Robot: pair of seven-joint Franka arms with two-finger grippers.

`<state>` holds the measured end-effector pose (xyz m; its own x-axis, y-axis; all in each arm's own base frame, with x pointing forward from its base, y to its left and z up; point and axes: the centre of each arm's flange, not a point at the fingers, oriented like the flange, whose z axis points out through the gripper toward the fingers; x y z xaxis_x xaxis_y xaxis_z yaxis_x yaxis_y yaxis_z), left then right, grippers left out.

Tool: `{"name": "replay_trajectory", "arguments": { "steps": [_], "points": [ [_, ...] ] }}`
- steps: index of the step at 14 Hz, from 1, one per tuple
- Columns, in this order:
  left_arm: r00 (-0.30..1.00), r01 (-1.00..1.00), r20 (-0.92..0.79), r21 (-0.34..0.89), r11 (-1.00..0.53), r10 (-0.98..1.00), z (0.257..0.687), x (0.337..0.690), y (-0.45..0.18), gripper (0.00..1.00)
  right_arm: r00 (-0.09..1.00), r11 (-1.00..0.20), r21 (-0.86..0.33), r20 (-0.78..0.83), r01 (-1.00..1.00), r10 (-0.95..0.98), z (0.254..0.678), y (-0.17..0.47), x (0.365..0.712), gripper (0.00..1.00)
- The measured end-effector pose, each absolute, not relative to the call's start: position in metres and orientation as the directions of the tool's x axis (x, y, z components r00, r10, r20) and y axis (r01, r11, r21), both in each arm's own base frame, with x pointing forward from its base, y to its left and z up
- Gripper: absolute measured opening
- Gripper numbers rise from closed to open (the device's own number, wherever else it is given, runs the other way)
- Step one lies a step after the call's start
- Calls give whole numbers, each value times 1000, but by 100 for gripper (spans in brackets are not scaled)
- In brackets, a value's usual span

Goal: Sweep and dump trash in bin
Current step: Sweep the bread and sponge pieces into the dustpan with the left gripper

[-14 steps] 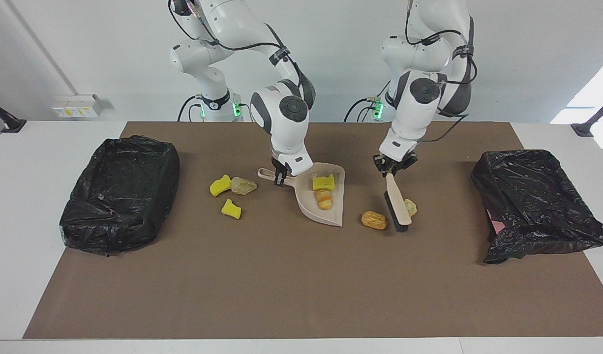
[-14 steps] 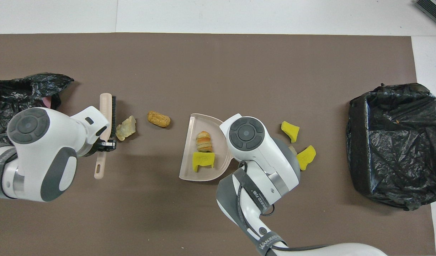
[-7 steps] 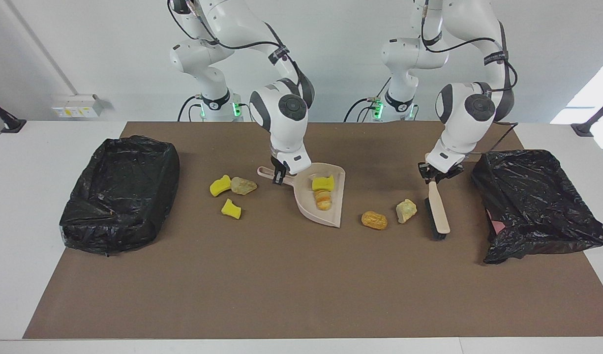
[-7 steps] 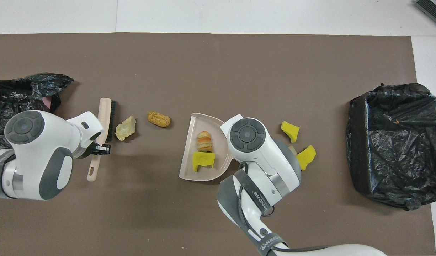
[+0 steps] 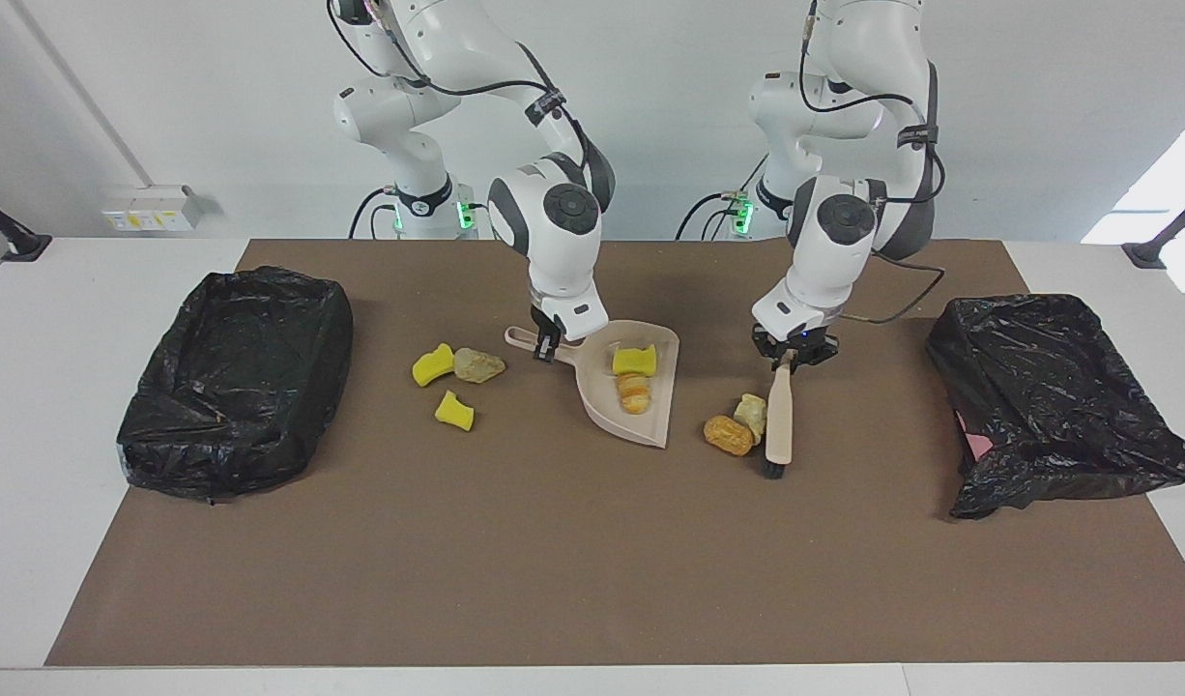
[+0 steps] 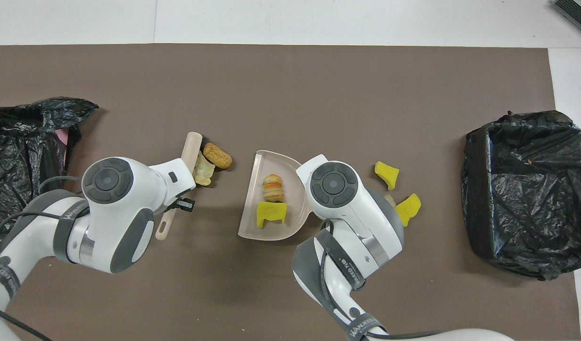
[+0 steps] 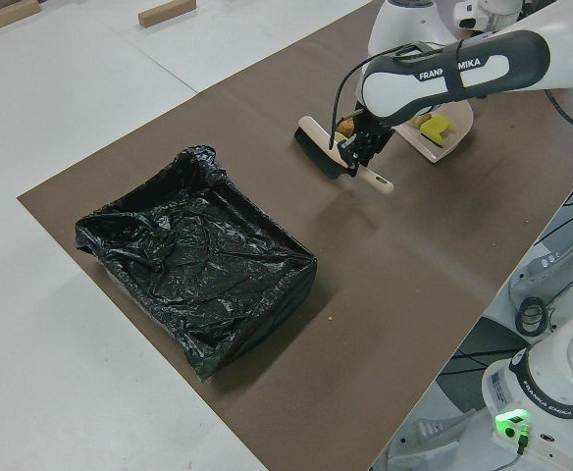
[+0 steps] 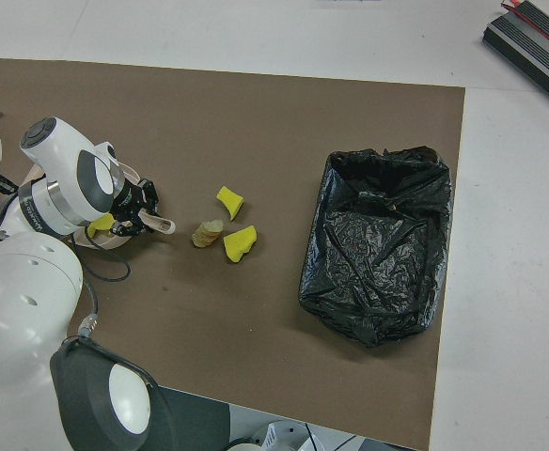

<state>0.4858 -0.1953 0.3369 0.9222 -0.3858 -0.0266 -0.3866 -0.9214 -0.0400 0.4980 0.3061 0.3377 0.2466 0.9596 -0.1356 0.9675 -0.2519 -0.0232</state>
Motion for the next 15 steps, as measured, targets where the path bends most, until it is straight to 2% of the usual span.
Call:
{"name": "replay_trajectory", "arguments": {
  "steps": [8, 11, 15],
  "points": [
    [833, -551, -71, -26, -834, -548, 343, 425, -293, 26, 255, -260, -19, -131, 965, 958, 337, 305, 496, 31],
    [873, -485, -74, -20, -874, -482, 348, 418, -301, 26, 256, -260, -19, -132, 965, 958, 337, 305, 496, 31],
    [953, -298, -63, -10, -955, -297, 367, 423, -305, 26, 256, -260, -19, -132, 965, 958, 337, 304, 496, 31]
  ]
}}
